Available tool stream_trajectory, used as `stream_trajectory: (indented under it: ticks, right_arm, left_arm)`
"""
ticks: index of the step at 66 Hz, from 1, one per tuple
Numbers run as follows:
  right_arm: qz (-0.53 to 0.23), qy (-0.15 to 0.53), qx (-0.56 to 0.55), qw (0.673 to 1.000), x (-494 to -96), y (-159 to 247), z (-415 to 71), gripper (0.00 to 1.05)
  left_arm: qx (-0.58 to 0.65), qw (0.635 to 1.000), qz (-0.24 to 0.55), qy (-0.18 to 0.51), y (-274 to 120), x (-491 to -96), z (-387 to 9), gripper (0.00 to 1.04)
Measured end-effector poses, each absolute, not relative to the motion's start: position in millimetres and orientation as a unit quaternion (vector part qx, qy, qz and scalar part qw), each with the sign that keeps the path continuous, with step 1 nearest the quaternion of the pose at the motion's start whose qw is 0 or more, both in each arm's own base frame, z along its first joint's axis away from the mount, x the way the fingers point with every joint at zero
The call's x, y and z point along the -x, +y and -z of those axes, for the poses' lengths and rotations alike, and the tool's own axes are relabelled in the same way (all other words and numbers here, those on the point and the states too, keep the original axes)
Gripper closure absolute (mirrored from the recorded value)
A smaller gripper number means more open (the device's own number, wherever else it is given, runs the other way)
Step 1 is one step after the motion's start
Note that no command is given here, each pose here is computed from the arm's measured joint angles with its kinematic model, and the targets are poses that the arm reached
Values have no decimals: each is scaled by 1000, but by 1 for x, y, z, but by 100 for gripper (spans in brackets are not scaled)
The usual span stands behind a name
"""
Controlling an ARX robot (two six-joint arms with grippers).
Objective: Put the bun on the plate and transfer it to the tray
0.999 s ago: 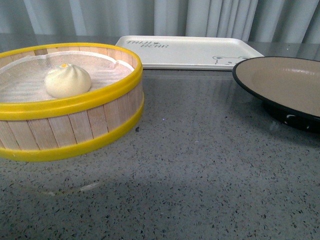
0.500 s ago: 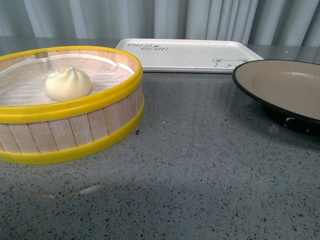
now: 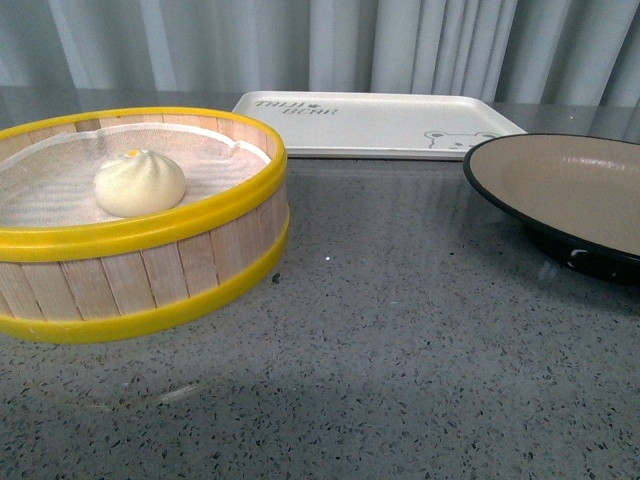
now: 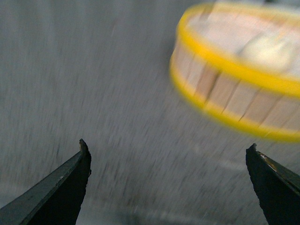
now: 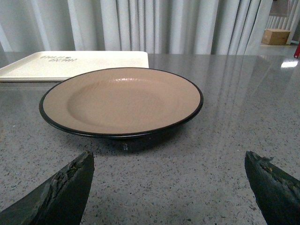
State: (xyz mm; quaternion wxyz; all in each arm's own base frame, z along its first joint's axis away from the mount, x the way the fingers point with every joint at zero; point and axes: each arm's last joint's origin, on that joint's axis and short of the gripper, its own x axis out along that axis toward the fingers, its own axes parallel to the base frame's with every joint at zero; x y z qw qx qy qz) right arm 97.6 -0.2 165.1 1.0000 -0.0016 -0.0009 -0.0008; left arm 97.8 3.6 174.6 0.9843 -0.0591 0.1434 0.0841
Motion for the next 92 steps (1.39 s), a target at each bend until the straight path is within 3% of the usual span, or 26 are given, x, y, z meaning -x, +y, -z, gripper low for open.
stream_trajectory:
  ticks: [6,16,23,38,49,61,92]
  right_arm:
    - [0,-1,2,1000,-98,0,-165,9]
    - [1,-1,2,1000,-98,0,-165,9]
    - [1,-1,2,1000,-98,0,-165,9]
    - [1,-1,2,1000,-98,0,-165,9]
    - [1,-1,2,1000,-98,0,-165,9]
    - [1,-1,2,1000,-98,0,-165,9]
    - [1,-1,2,1000,-98,0,-165,9]
  left_arm:
    - [86,979,-104,155,9,-100,-188,7]
    - [105,984,-131,59,21,-102,-240,7]
    - [100,986,-132,36,21,-119,-262,7]
    - [67,996,-27,50,-19,-194,-302,7]
    - [46,992,48,106,-60,-247,-301,7]
    - [23,985,76,153,-86,-283,-287,7]
    - [-35,969,87,230,-87,-311,-276,7]
